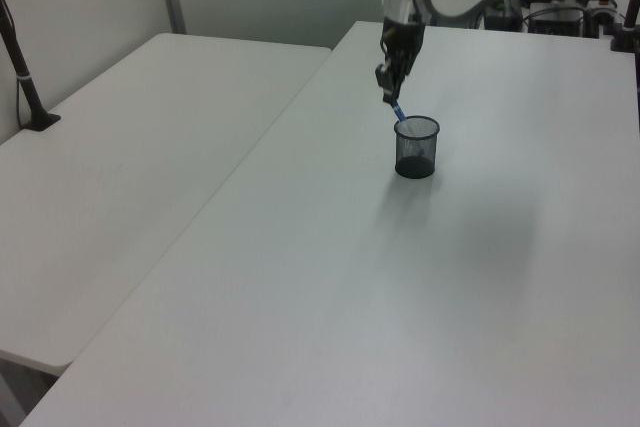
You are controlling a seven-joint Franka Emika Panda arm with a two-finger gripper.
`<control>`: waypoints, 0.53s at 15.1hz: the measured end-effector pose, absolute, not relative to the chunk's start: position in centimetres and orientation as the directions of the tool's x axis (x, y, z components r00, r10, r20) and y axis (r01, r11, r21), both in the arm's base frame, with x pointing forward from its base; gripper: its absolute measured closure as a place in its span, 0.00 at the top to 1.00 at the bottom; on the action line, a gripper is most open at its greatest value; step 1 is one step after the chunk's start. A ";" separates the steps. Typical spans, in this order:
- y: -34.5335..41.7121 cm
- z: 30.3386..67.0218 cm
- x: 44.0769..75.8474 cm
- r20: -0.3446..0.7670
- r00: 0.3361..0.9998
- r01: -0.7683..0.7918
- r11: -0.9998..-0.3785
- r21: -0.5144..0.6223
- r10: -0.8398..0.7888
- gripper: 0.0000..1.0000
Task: Remove the marker
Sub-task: 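Lift the marker straight up out of the mesh cup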
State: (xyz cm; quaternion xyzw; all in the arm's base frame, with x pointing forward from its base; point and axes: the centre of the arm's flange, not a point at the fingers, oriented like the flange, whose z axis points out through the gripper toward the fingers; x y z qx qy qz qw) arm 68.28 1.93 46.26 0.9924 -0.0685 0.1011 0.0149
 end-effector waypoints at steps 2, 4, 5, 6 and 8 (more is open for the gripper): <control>1.9 49.8 67.9 0.257 0.957 -0.140 -0.990 0.005 -0.135 0.19; 1.6 53.8 67.2 0.315 0.939 -0.143 -0.990 -0.007 -0.138 0.19; 1.5 55.9 66.6 0.344 0.928 -0.145 -0.989 -0.016 -0.142 0.19; 1.4 57.8 65.9 0.365 0.920 -0.146 -0.989 -0.023 -0.145 0.19; 1.4 60.5 64.0 0.350 0.925 -0.148 -0.988 -0.031 -0.150 0.19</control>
